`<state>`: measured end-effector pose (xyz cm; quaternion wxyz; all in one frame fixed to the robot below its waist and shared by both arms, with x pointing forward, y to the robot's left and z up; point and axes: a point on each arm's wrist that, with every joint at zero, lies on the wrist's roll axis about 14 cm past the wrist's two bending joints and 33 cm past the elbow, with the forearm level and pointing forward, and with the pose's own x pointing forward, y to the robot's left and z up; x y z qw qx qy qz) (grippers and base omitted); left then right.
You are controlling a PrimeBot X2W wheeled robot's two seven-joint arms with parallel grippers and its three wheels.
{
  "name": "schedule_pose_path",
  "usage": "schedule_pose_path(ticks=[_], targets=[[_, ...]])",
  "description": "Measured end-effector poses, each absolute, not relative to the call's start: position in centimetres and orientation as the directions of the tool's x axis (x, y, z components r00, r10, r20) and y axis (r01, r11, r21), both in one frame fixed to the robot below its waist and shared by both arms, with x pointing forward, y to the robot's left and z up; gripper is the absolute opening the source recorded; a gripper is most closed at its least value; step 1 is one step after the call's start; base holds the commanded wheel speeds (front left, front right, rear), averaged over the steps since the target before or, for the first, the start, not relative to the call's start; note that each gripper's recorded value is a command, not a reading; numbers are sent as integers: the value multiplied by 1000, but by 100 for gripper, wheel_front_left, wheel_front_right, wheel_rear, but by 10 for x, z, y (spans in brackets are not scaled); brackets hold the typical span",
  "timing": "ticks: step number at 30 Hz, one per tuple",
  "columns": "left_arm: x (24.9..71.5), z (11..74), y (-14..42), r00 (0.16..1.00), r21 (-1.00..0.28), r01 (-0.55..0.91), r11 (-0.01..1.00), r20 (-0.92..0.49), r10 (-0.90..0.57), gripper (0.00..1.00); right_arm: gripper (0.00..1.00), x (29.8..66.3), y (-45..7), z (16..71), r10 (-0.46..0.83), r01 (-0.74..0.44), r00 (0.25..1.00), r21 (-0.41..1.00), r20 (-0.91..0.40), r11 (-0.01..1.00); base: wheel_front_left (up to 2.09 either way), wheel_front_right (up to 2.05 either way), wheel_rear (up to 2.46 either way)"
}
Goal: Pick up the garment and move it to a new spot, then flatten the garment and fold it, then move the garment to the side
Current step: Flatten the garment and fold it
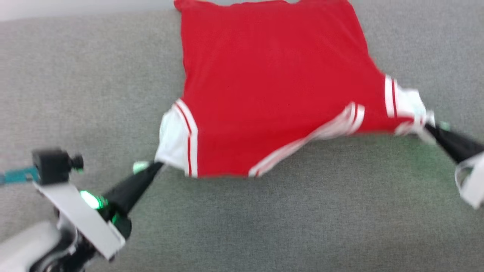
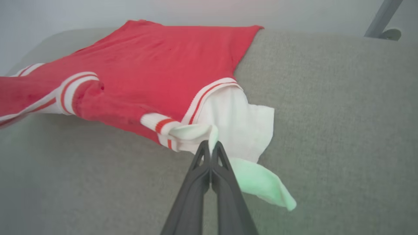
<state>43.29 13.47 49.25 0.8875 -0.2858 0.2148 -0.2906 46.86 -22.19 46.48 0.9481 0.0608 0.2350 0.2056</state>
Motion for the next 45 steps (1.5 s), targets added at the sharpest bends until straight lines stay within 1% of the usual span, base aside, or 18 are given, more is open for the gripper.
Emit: schedule_pose_path(ticks=[4,9,11,15,19,22,25,27,29,32,35,40,43,44,45], targets=[[397,472,139,711,-655,336,677,-295,-638,0,0,426,-222,447,443,-356,741,264,-505,896,0,0,0],[354,454,140,661,-683,278,675,-374,-651,0,0,375,-220,429,474,-356,635,313,-610,881,0,0,0],[342,450,141,647,-696,255,671,-393,-653,0,0,361,-219,426,487,-355,604,334,-630,873,0,0,0],[323,446,144,626,-707,227,670,-421,-657,0,0,344,-224,426,490,-326,579,367,-651,871,0,0,0],[318,445,140,623,-713,227,664,-418,-661,0,0,338,-226,427,490,-322,579,369,-652,872,0,0,0],[317,437,133,605,-709,239,663,-426,-673,0,0,337,-220,424,500,-351,561,357,-660,866,0,0,0],[322,429,129,598,-697,251,672,-434,-674,0,0,331,-205,415,524,-377,520,369,-675,850,0,0,0],[323,418,130,589,-683,243,689,-460,-664,0,0,332,-202,408,518,-380,506,361,-689,852,0,0,0],[321,406,128,575,-677,228,699,-486,-658,0,0,327,-197,396,517,-376,478,367,-710,851,0,0,0],[321,388,132,562,-649,219,729,-527,-637,0,0,322,-199,378,482,-400,445,314,-755,861,0,0,0],[322,373,137,561,-616,212,759,-559,-611,0,0,326,-199,367,456,-405,449,280,-768,870,0,0,0],[324,360,135,571,-598,209,774,-568,-593,0,0,328,-198,354,426,-429,443,231,-789,873,0,0,0],[324,356,133,575,-597,206,775,-567,-590,0,0,328,-195,351,422,-422,450,229,-787,877,0,0,0],[325,356,132,580,-599,205,774,-562,-589,0,12,329,-194,351,422,-421,458,226,-782,878,0,0,0],[326,356,132,583,-601,203,773,-560,-589,0,33,329,-194,351,419,-424,466,219,-779,879,0,0,0]])
